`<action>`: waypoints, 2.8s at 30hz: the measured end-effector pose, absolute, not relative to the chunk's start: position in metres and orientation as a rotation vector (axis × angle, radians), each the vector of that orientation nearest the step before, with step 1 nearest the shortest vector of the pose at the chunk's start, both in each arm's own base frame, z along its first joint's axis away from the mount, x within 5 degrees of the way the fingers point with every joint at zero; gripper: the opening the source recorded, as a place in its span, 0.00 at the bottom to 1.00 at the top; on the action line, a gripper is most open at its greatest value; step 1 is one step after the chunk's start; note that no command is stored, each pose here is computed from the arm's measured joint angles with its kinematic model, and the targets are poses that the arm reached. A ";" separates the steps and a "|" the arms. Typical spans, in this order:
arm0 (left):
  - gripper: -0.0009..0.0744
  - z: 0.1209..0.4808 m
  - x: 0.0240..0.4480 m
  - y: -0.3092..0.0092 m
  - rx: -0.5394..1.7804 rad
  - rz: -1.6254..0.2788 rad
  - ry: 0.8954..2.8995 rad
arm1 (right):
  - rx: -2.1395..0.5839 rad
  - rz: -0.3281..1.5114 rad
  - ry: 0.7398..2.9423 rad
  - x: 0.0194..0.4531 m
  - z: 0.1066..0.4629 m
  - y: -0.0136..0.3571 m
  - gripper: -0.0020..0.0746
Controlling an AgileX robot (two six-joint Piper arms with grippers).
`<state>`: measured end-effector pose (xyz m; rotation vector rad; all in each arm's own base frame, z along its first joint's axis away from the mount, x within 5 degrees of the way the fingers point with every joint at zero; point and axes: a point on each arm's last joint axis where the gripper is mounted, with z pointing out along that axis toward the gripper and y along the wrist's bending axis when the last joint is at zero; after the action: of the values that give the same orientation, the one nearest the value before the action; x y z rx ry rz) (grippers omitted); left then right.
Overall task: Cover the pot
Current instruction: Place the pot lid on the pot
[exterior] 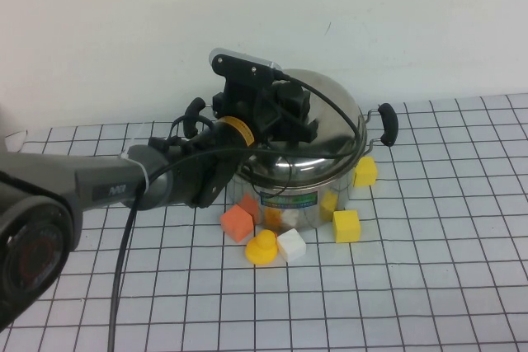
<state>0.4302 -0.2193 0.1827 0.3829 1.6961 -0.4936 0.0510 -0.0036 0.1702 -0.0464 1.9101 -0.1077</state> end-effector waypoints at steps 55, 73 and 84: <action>0.45 0.185 0.434 -0.214 0.216 -0.524 1.701 | -0.046 -0.108 1.910 0.051 0.170 -0.004 0.04; 0.45 0.169 0.434 -0.222 0.362 -0.530 1.679 | -0.046 -0.108 1.910 0.051 0.170 -0.004 0.04; 0.45 0.167 0.433 -0.224 0.344 -0.581 1.697 | -0.046 -0.108 1.910 0.051 0.170 -0.004 0.04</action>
<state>0.4326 -0.2240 0.1666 0.3436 1.6970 -0.5815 0.0510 -0.0036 0.1702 -0.0464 1.9101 -0.1077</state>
